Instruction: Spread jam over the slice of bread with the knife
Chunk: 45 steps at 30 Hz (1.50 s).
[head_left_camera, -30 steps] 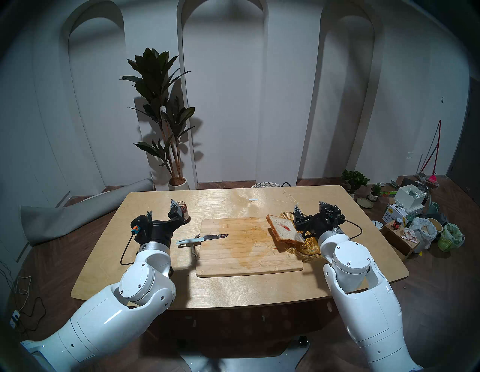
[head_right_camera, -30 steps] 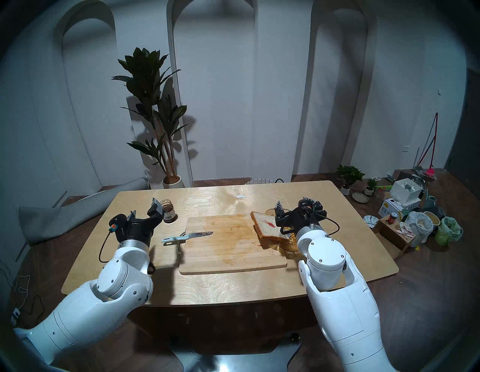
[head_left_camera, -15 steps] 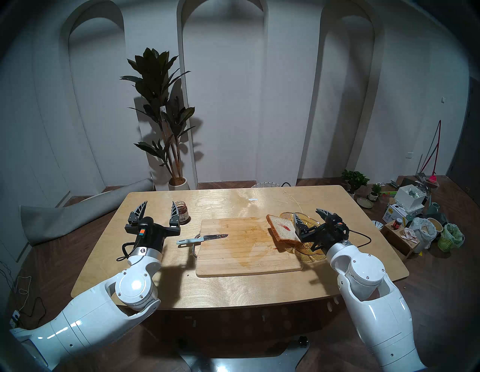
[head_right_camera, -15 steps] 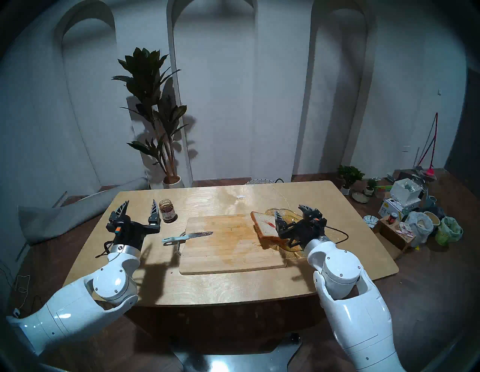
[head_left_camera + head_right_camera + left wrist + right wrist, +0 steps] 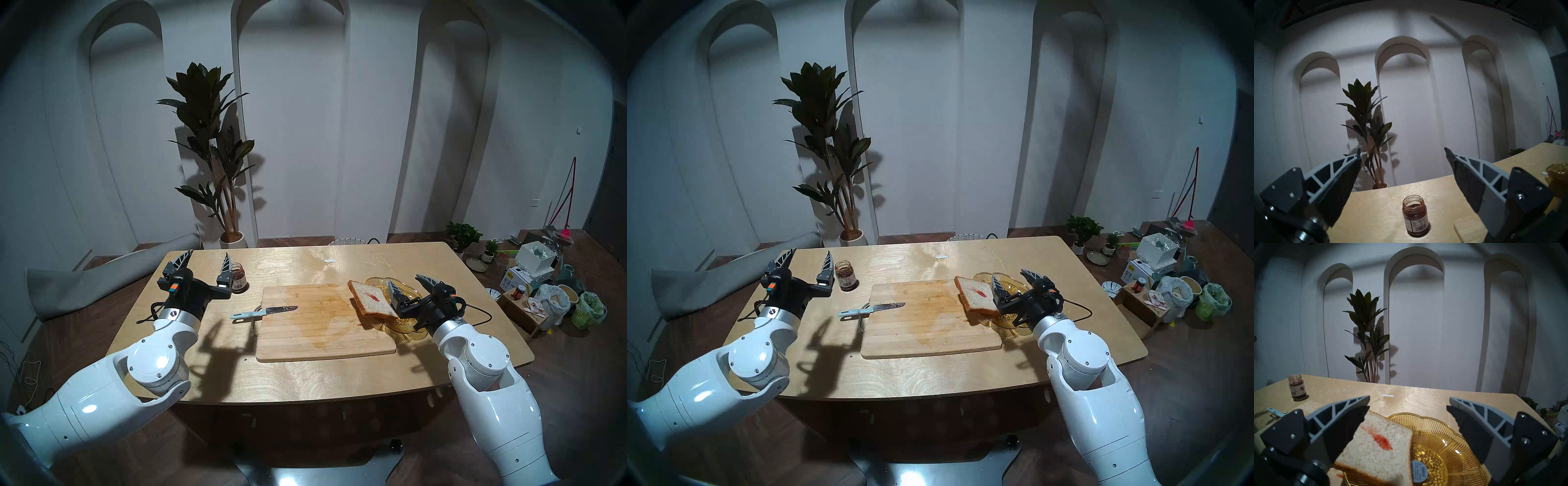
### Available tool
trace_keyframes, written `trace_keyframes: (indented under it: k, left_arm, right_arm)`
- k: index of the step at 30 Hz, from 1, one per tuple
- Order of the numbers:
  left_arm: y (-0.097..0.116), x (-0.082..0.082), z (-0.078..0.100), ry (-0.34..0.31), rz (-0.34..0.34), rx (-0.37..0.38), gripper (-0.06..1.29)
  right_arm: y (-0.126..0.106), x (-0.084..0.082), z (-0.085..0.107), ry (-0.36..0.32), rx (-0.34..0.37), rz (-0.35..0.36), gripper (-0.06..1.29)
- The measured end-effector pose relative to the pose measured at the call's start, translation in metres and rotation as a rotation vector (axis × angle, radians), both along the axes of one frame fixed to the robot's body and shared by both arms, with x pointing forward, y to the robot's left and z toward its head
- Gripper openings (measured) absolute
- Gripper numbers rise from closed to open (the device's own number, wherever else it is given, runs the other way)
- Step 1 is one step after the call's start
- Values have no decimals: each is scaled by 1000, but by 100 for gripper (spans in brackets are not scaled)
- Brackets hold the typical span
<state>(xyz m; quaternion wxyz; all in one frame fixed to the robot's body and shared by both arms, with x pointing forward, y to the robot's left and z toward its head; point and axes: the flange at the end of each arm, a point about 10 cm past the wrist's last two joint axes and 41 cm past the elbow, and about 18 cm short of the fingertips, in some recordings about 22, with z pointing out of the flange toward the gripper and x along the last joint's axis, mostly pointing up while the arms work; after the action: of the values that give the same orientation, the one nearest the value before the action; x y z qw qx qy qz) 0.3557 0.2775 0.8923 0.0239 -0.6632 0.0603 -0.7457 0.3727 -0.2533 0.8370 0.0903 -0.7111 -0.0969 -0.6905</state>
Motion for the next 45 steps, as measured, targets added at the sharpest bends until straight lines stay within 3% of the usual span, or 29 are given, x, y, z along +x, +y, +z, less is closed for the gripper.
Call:
trace_keyframes:
  k: [6,13,45]
  left_arm:
    - [13,-3,4,72,-48,-63,121]
    - [21,-6,6,106,-82,-81,121]
    - [27,-8,8,119,-112,-67,121]
  right_arm:
    - [2,2,-1,3,5,-7,122]
    - [3,3,-3,4,-11,-35,122]
    - [4,5,-6,-19,9,-29,122]
